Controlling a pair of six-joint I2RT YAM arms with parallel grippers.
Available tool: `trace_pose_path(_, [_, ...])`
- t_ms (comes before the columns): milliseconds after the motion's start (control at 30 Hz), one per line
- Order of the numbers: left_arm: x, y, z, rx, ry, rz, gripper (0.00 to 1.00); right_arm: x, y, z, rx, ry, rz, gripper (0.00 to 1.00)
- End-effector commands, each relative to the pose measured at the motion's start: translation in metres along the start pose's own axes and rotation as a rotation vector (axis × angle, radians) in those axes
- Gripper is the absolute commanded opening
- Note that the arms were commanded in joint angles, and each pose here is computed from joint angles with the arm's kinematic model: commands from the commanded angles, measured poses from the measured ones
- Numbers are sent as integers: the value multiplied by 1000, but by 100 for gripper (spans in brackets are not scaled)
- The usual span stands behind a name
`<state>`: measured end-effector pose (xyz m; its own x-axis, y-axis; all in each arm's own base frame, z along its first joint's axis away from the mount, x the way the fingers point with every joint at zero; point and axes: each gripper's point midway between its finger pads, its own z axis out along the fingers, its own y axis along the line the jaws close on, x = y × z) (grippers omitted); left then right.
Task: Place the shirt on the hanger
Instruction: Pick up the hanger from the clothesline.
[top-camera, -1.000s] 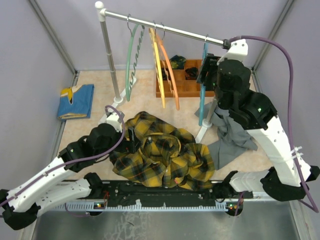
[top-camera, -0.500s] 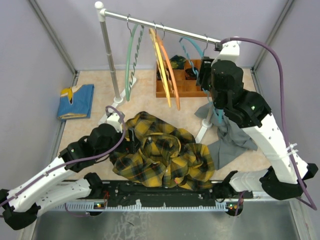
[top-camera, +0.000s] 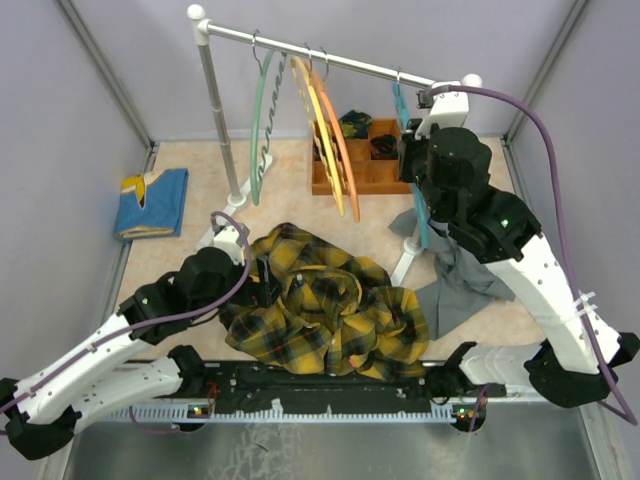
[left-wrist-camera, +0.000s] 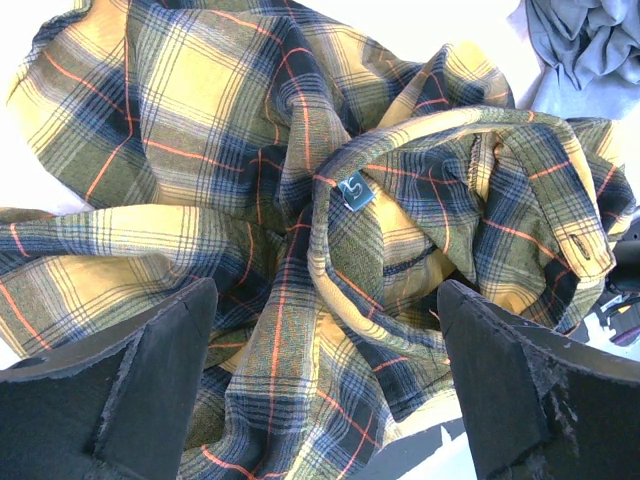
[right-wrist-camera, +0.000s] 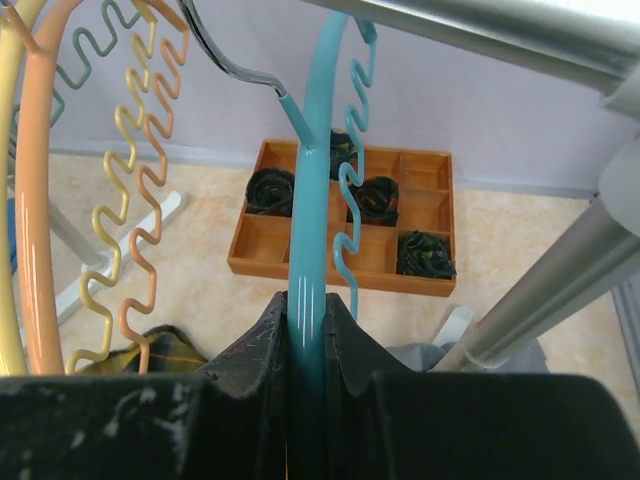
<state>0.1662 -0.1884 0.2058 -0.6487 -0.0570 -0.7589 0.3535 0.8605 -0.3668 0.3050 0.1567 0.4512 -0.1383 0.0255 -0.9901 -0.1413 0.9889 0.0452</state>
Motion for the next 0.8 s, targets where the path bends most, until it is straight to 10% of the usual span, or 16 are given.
trace_pose_path(0, [-18, -8, -9, 23, -42, -7, 98, -41, -10, -18, -29, -146, -9, 0])
trace_pose_path(300, [-45, -8, -25, -7, -109, 4, 99, -67, -12, -56, -145, -255, 16, 0])
trace_pose_path(767, [-29, -17, -17, 43, -37, 27, 98, 2, -23, -137, -371, -87, 101, 0])
